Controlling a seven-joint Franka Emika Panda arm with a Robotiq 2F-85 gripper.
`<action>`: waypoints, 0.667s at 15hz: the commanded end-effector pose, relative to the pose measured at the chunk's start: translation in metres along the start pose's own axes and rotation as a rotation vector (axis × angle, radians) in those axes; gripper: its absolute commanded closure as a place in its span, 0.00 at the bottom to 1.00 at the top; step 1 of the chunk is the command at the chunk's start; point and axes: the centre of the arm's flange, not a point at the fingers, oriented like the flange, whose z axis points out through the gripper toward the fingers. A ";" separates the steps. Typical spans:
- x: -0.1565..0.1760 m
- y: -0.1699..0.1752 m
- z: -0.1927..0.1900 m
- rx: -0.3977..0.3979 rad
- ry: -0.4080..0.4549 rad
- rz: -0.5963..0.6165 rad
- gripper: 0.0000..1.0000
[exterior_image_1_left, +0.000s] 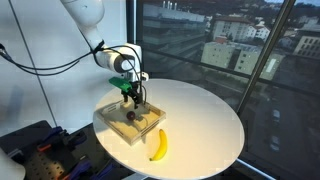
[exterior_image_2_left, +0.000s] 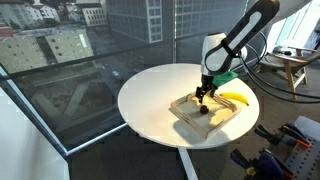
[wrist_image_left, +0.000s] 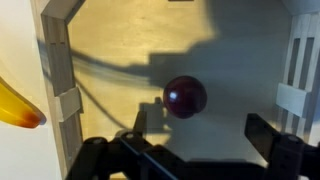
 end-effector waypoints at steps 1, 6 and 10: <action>0.001 0.000 0.005 -0.015 0.011 -0.012 0.00; 0.000 -0.001 0.014 -0.014 0.005 -0.014 0.00; 0.000 -0.001 0.021 -0.012 0.004 -0.013 0.00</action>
